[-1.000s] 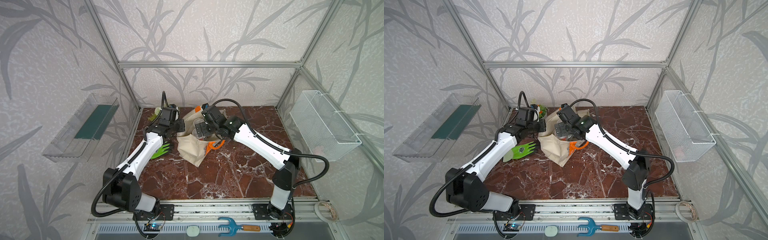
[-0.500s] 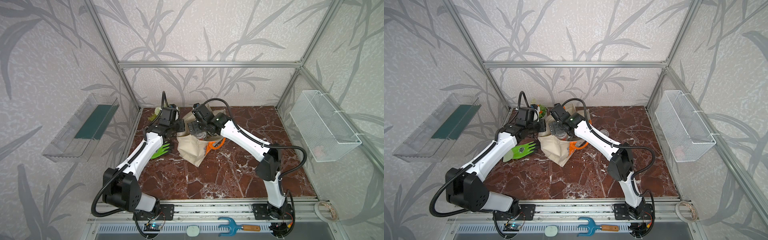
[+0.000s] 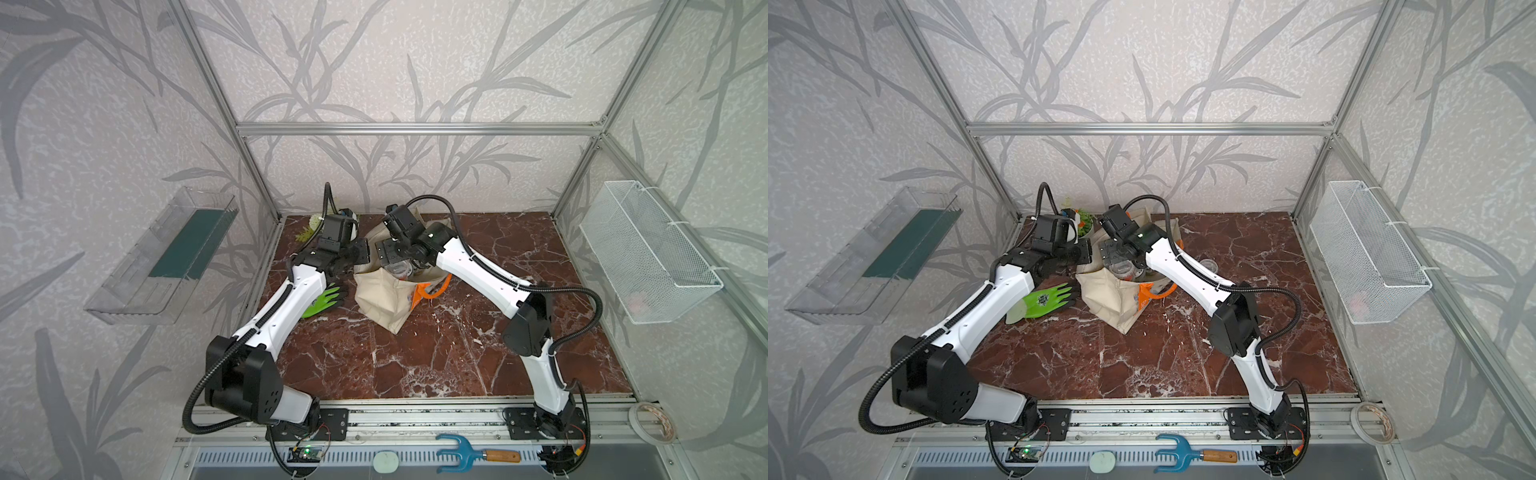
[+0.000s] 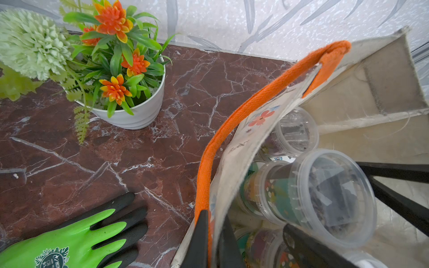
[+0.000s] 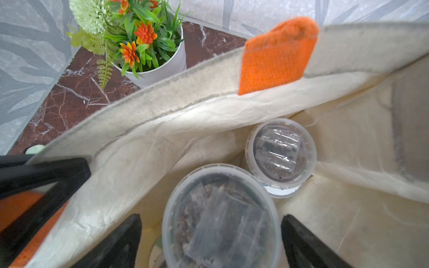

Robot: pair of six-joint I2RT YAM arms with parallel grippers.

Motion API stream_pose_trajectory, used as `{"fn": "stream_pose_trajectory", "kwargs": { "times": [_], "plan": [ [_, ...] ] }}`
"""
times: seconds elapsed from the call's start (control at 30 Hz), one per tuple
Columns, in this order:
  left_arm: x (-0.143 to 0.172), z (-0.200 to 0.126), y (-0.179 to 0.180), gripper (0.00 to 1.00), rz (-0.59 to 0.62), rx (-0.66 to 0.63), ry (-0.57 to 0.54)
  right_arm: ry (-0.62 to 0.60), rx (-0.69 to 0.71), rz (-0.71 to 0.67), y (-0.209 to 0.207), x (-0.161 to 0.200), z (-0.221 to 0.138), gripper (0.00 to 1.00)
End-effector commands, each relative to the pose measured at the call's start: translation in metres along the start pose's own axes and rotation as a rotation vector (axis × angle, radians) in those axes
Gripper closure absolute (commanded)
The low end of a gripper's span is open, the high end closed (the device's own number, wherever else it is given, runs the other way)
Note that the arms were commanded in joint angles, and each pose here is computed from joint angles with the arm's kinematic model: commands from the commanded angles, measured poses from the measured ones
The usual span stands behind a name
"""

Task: Take out the seed jars from the canvas bag
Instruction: Pick up the seed jar from the canvas bag.

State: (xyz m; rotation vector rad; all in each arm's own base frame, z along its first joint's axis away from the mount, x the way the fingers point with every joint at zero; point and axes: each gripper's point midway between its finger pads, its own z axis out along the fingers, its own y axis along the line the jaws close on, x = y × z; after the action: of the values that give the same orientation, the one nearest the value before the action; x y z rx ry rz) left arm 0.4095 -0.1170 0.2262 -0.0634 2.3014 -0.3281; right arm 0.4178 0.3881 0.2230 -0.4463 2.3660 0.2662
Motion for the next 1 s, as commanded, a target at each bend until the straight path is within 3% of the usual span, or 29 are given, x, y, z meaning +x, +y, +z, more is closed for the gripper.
{"fn": "stream_pose_trajectory", "kwargs": {
  "times": [0.0,0.17,0.43,0.6,0.77,0.97],
  "plan": [
    [0.0,-0.011,0.003,1.0,-0.005,-0.011,-0.013,-0.003,0.018,0.005,-0.005,-0.005,0.003,0.06],
    [0.0,-0.012,0.002,1.0,-0.004,-0.009,-0.014,-0.007,0.02,0.002,-0.003,-0.007,0.009,0.09],
    [-0.001,-0.013,0.003,1.0,-0.005,-0.012,-0.019,-0.008,0.021,0.007,-0.003,-0.009,0.013,0.32],
    [-0.001,-0.013,0.003,1.0,-0.005,-0.013,-0.02,-0.034,0.028,0.004,-0.005,-0.017,0.005,0.35],
    [0.0,-0.014,0.003,1.0,-0.005,-0.016,-0.018,-0.11,0.018,0.003,-0.006,-0.043,-0.025,0.35],
    [0.0,-0.013,0.004,1.0,-0.003,-0.021,-0.02,-0.234,-0.001,0.027,-0.017,-0.078,-0.084,0.35]
  ]
}}
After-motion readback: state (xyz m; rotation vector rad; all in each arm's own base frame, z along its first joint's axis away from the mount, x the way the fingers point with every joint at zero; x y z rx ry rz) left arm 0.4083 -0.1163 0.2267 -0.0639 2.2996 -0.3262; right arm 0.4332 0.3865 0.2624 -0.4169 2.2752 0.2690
